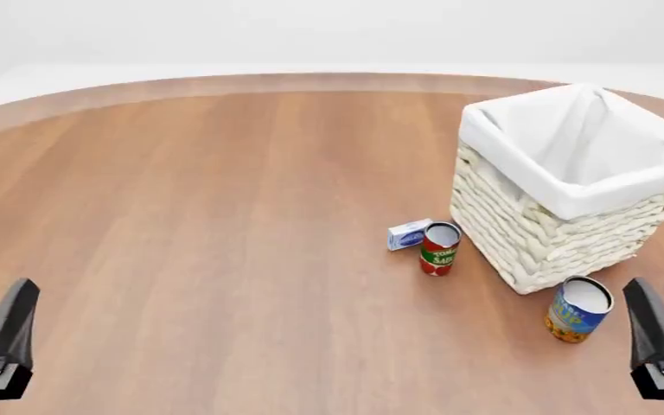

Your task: Pick up the ketchup, and put it in the basket.

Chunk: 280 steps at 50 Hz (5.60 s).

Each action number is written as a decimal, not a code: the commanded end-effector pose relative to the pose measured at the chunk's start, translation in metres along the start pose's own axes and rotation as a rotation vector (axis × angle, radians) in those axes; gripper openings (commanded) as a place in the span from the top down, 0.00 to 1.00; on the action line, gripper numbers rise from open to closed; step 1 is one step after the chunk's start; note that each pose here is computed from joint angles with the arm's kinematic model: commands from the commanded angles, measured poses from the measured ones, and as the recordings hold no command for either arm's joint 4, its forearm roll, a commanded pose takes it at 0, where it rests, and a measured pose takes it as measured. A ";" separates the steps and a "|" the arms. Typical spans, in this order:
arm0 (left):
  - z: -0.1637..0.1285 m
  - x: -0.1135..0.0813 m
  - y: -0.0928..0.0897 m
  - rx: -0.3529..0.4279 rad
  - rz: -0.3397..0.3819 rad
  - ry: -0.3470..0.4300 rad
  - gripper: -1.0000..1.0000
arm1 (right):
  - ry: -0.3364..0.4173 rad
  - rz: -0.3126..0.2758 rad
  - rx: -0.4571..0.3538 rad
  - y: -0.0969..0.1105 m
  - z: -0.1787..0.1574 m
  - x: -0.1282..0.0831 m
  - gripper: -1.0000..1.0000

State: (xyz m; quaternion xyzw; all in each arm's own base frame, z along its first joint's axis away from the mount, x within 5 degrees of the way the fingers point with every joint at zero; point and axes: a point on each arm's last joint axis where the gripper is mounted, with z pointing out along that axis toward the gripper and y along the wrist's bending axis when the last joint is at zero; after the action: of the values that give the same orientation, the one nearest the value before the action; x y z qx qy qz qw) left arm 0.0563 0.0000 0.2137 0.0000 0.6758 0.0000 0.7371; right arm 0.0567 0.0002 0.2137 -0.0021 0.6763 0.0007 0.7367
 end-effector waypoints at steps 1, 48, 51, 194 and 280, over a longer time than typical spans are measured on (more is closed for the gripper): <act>0.000 -0.001 0.000 0.000 0.000 0.001 0.00 | 0.001 -0.006 -0.013 0.001 0.001 -0.002 0.00; 0.000 -0.001 0.000 0.000 0.000 0.001 0.00 | -0.007 -0.058 -0.277 0.024 0.030 -0.025 0.00; 0.000 -0.001 0.000 0.000 0.000 0.001 0.00 | -0.006 -0.060 -0.297 0.027 0.033 -0.025 0.00; 0.000 -0.001 0.000 0.000 0.000 0.001 0.00 | 0.091 -0.011 -0.877 0.150 0.069 0.007 0.00; 0.000 -0.001 0.000 0.000 0.000 0.001 0.00 | 0.100 -0.020 -1.006 0.198 0.069 0.003 0.00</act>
State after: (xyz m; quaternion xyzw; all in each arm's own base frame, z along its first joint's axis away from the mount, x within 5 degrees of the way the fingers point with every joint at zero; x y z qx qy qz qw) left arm 0.0566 0.0000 0.2144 0.0000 0.6761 0.0000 0.7368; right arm 0.1264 0.1938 0.2157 -0.3600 0.6297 0.3138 0.6127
